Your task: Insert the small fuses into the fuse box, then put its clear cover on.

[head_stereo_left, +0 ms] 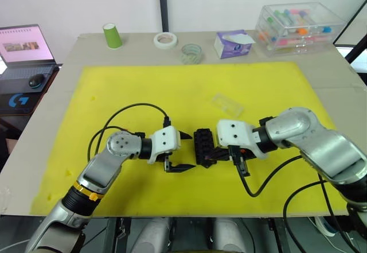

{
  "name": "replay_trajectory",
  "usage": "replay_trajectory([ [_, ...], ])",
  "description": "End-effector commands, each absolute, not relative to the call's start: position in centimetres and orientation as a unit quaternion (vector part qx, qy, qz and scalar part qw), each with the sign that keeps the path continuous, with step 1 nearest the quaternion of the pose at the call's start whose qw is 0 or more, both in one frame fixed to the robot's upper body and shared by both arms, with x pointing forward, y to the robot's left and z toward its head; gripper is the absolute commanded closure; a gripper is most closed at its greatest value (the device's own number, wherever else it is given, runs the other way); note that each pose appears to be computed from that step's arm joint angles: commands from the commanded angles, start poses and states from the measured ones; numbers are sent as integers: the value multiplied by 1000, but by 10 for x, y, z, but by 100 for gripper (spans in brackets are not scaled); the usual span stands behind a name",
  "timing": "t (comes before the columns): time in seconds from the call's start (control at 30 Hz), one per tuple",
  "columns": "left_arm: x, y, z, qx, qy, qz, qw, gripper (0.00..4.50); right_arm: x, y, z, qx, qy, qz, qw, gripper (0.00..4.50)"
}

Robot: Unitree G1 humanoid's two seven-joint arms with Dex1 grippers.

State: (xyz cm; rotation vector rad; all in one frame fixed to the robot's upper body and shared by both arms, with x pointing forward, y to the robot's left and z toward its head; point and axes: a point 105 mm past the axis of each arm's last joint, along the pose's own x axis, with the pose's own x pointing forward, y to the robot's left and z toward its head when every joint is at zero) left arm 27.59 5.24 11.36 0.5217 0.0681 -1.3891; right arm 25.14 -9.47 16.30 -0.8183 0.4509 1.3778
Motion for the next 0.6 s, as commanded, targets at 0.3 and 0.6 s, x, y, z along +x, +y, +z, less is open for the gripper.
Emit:
replay_trajectory([
  [0.3, 274, 48, 117, 244, 17, -637, 731, 3, 253, -95, 167, -385, 184, 606, 672, 450],
  [0.6, 272, 52, 115, 243, 23, -635, 733, 3, 252, -93, 159, -377, 191, 609, 671, 450],
])
